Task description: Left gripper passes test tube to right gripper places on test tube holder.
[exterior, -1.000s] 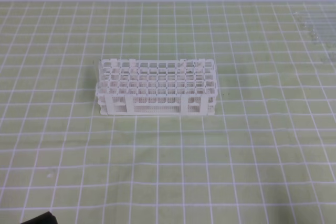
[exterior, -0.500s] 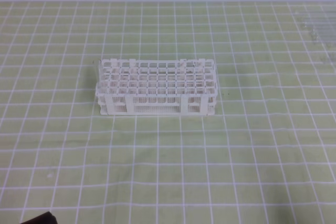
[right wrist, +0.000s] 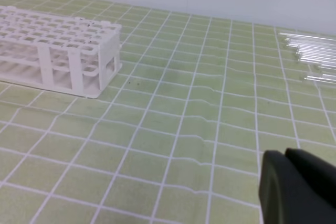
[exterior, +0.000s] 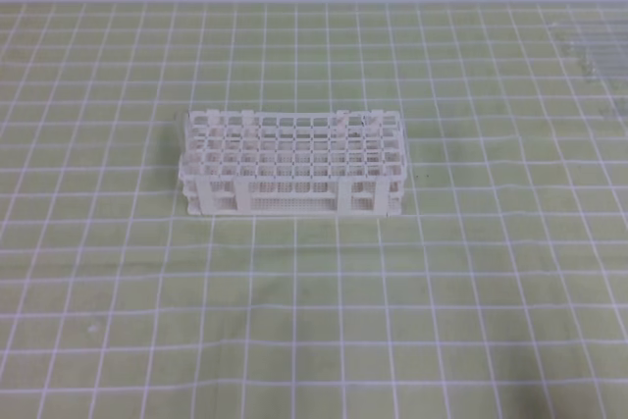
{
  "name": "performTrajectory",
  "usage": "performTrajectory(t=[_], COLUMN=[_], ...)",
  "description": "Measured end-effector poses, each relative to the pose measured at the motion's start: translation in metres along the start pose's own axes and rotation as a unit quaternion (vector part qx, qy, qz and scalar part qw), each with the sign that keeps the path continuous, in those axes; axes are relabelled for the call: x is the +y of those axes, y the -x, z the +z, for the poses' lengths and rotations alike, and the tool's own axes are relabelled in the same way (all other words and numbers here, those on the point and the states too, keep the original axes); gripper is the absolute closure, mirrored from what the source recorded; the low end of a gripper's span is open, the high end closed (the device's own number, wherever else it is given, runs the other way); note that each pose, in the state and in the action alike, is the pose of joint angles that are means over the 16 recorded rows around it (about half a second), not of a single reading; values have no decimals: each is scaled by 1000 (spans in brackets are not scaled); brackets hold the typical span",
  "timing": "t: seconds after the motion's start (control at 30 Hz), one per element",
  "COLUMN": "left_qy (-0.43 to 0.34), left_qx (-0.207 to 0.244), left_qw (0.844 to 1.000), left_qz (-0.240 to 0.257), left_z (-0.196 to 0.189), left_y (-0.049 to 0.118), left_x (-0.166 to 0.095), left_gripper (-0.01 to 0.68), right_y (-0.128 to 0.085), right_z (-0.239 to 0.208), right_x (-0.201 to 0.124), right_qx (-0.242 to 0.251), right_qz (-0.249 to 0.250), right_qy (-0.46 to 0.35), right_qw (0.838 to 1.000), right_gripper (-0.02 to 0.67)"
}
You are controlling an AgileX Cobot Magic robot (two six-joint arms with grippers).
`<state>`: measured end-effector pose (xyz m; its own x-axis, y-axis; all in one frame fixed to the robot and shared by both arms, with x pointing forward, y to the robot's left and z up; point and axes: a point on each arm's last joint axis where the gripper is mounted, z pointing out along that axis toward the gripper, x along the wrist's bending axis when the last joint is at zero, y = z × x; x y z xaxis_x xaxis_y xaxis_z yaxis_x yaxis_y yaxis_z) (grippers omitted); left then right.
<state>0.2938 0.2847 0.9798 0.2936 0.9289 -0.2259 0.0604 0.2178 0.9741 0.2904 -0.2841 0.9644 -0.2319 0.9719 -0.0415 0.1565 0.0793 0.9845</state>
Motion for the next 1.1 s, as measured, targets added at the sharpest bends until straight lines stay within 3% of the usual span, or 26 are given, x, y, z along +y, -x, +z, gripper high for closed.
performTrajectory(t=[0.2, 0.43, 0.7, 1.1], left_qy=[42, 49, -6, -82], left_qx=[93, 145, 157, 136], left_qw=[994, 988, 987, 986], left_qz=[-26, -36, -10, 51], left_z=[-2, -3, -4, -6], left_y=[-10, -16, -18, -16], left_x=[6, 5, -4, -17], left_gripper=[674, 674, 674, 674], right_y=[0, 0, 0, 0], right_z=[0, 0, 0, 0], right_x=[0, 0, 0, 0], right_qx=[0, 0, 1, 1], right_qz=[1, 1, 2, 3], right_qy=[0, 0, 0, -1], right_qw=[1000, 1000, 1000, 1000], right_gripper=[666, 666, 666, 666])
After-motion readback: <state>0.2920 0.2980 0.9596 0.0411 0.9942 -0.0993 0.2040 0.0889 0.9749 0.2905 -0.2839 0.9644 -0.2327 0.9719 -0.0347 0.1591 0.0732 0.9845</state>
